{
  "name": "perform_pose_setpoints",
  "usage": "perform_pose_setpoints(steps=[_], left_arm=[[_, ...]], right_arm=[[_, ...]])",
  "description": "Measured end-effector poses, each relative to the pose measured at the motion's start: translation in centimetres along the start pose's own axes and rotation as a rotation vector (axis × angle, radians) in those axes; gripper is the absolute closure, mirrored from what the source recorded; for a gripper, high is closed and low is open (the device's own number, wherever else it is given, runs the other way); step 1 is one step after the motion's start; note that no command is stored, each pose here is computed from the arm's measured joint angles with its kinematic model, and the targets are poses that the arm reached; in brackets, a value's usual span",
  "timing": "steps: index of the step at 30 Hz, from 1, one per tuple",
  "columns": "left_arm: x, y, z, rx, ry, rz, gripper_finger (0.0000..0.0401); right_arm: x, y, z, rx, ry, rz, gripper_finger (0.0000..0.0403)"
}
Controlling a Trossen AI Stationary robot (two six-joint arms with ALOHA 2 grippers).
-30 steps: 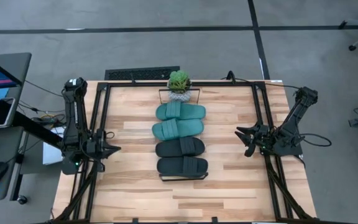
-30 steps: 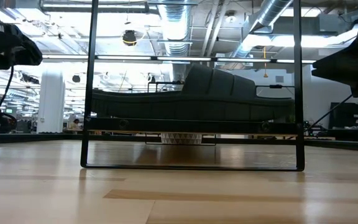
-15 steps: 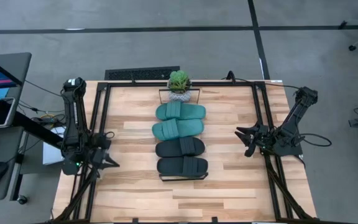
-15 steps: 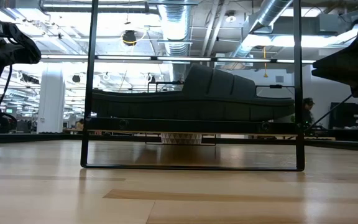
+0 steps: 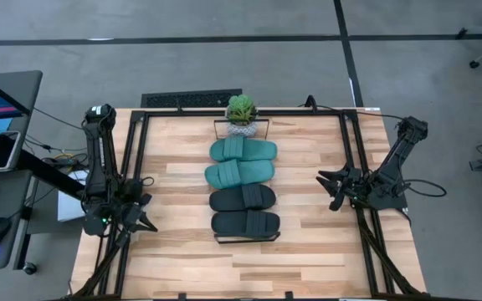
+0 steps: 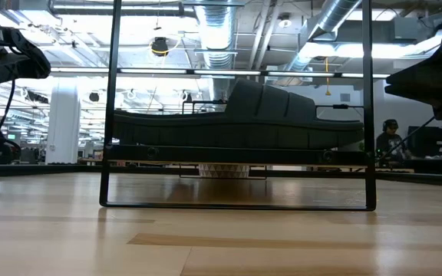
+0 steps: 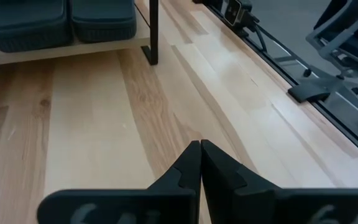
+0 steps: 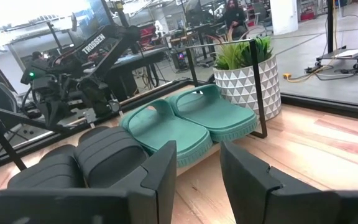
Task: Pick and place slides into the shelf
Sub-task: Return to Home Position
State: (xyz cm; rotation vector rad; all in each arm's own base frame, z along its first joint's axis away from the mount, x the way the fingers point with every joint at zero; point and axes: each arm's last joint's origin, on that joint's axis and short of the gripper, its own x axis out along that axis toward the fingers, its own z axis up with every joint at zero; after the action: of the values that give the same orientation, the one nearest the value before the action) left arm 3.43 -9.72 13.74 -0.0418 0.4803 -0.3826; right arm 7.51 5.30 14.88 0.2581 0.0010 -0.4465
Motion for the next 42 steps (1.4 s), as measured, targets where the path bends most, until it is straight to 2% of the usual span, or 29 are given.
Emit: perform_pose_setpoints(steps=[42], left_arm=[[-0.03, -0.05, 0.08, 0.001, 0.000, -0.004, 0.0401]], right_arm=[[0.00, 0.00, 0.00, 0.000, 0.000, 0.000, 0.0288]])
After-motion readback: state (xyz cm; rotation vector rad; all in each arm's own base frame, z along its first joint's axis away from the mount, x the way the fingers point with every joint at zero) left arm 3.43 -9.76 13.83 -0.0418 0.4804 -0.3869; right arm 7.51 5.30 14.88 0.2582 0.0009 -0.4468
